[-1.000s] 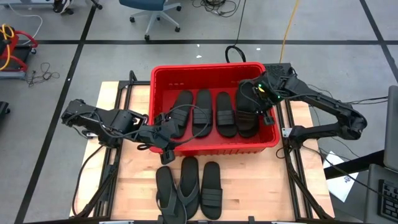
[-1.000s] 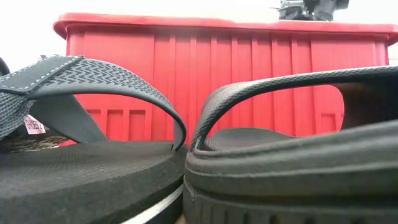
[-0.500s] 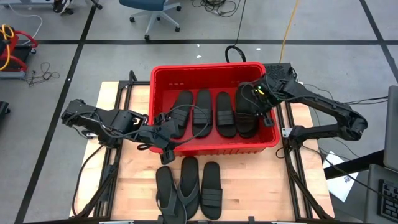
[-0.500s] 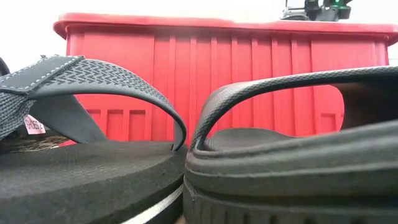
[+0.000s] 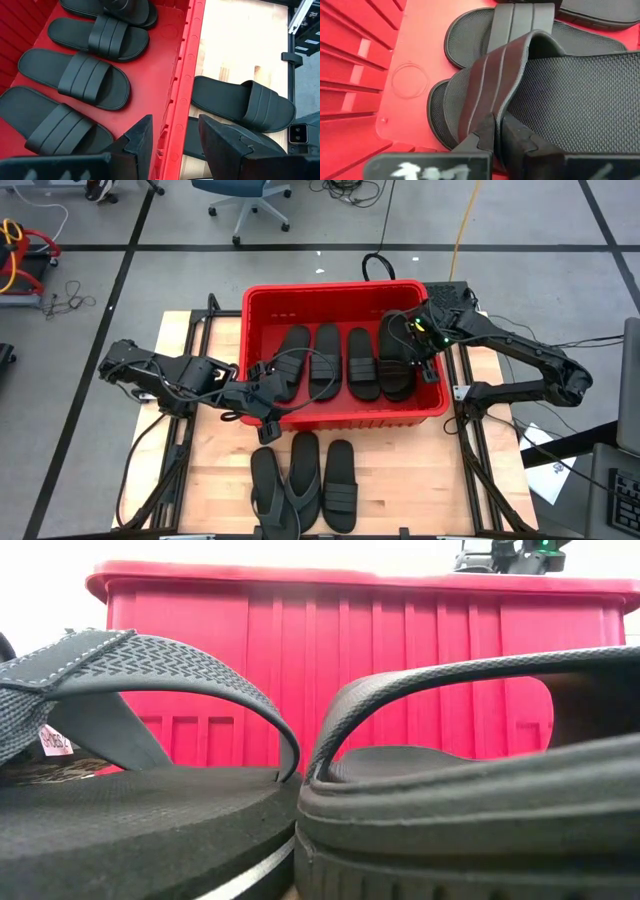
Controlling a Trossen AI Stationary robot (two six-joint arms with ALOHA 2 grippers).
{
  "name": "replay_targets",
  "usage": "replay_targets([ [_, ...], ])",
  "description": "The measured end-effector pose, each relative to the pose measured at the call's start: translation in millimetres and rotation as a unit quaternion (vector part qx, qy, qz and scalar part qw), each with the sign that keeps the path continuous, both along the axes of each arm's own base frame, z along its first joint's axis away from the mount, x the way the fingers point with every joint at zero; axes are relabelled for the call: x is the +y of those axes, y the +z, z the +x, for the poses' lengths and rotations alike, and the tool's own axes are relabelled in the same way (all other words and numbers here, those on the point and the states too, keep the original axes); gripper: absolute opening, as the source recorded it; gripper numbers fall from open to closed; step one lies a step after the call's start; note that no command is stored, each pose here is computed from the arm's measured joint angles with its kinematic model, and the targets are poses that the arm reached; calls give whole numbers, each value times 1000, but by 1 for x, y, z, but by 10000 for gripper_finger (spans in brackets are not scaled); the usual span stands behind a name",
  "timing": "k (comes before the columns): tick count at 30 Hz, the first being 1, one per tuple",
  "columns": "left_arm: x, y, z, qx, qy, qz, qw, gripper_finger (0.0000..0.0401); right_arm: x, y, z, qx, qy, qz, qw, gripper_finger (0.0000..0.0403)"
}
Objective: Pick and place slides into bin
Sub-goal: Put the black slide into the red bin
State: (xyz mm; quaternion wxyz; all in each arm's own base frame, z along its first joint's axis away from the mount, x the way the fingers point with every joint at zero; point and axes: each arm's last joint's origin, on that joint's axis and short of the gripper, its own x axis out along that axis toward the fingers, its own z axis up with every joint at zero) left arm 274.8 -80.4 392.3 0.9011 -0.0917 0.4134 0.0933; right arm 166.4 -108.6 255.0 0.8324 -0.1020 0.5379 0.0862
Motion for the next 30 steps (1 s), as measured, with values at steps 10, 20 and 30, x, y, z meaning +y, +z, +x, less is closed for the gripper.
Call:
replay_targets([
  [10,0,0,0,0,0,0,1000,154,0,0,1,-1,-2,-3,1000,41],
  [20,0,0,0,0,0,0,1000,154,-4,-3,2,18,-37,-29,999,107],
  [30,-1,0,0,3,-6,-10,1000,154,-8,0,4,13,-68,-71,995,153],
])
